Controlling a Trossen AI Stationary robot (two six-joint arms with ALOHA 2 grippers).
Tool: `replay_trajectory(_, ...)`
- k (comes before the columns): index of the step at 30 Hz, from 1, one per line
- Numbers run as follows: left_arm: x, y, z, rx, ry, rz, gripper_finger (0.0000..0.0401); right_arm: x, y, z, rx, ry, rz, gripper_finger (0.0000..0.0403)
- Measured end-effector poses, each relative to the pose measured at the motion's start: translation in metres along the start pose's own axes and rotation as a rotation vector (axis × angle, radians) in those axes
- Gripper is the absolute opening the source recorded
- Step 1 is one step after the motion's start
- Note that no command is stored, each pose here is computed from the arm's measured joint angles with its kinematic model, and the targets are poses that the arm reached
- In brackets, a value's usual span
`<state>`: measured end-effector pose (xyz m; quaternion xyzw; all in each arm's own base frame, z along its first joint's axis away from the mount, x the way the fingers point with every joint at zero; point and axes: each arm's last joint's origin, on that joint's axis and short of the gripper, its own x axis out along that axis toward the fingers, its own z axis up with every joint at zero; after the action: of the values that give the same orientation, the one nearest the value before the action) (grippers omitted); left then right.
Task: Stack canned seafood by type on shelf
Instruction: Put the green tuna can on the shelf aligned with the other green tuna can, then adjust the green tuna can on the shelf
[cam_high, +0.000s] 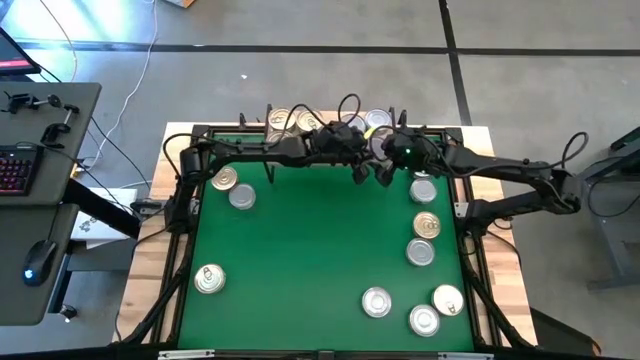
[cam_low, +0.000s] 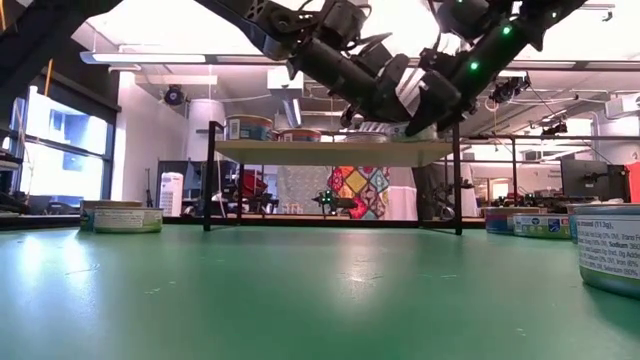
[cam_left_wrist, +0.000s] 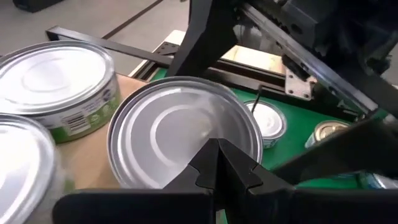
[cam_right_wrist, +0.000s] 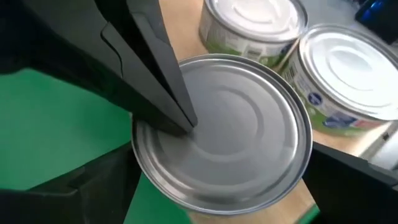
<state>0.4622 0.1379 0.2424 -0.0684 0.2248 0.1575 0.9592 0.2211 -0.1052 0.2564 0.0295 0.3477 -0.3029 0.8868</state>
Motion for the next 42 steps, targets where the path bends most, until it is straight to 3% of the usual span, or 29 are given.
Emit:
replay_trajectory(8,0.000,0.004,0.001,-0.008,-0.009,0.022,0.0000,-0.024,-0.005,0.021,-0.025,0.066,-0.018,0.0399)
replay_trajectory(17,-0.003,-0.003,0.010,0.055,-0.094,0.004,0.0000,-0.046,-0.012,0.030,-0.020,0.032,-0.069,0.0399)
replay_trajectory(25,-0.047,-0.038,0.034,0.178,-0.093,-0.052,0.0000,-0.069,-0.012,0.004,0.032,-0.051,-0.059,0.0399)
replay_trajectory(29,-0.081,-0.059,0.046,0.262,-0.096,-0.079,0.0000,-0.057,-0.004,-0.014,0.077,-0.037,0.040,0.0399)
replay_trajectory(37,-0.130,-0.092,0.015,0.293,-0.060,-0.160,0.0000,-0.032,0.005,-0.023,0.137,-0.117,0.055,0.0396)
replay_trajectory(42,-0.154,-0.108,-0.032,0.263,-0.028,-0.107,0.0000,-0.039,0.004,-0.010,0.073,-0.162,0.079,0.0385)
